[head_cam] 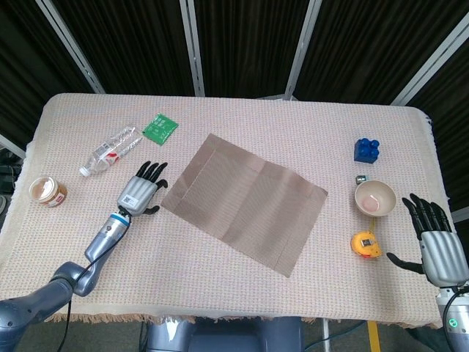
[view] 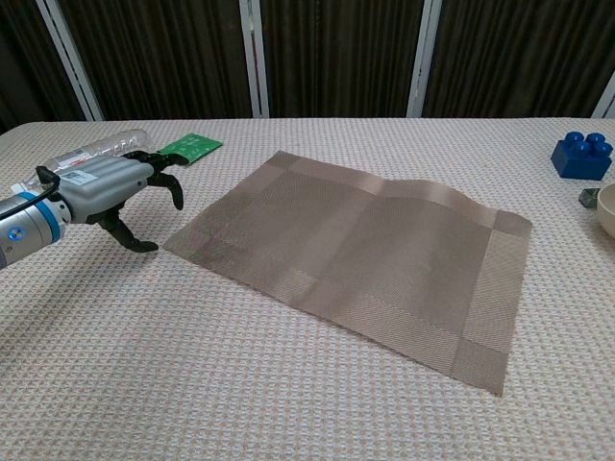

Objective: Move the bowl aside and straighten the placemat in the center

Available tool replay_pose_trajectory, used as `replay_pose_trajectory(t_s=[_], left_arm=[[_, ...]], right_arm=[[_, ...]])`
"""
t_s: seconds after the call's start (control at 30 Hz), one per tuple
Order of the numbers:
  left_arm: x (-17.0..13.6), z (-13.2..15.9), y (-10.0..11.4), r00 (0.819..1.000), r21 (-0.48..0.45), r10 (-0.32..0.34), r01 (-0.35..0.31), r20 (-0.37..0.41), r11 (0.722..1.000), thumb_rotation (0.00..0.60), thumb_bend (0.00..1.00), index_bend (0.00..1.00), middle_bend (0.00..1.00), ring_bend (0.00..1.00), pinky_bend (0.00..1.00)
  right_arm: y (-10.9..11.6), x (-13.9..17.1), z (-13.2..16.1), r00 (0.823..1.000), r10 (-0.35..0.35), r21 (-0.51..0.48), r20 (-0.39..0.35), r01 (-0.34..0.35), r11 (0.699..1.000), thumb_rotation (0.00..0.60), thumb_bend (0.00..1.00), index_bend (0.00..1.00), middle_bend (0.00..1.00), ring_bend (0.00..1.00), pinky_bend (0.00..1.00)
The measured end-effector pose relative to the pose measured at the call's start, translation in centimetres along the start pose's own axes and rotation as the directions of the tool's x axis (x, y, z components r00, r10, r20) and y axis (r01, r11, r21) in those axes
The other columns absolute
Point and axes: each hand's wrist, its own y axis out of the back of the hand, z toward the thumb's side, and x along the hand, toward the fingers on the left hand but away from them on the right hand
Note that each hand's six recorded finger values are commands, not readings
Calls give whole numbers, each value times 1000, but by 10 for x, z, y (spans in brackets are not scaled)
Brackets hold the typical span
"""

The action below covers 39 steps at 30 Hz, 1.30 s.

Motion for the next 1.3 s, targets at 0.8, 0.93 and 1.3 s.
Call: replay_pose_trajectory(t_s=[0.8, 0.93, 1.3], left_arm=[[9, 12, -16, 999, -3, -47, 47, 1, 999, 600, 327, 372, 0, 0, 0], [10, 15, -15, 999, -9, -44, 44, 7, 999, 600, 354, 385, 0, 0, 0], [13, 30, -18, 998, -1, -40, 40, 41, 999, 600, 378, 432, 0, 0, 0]], right_arm=[[3, 0, -4, 1000, -4, -6, 12, 4, 1000, 600, 0, 0, 0, 0, 0], [3, 0, -3, 1000, -1, -10, 10, 1, 1000, 600, 0, 0, 0, 0, 0], [4, 1, 0, 1000, 2, -17, -2, -2, 1000, 600, 0, 0, 0, 0, 0]])
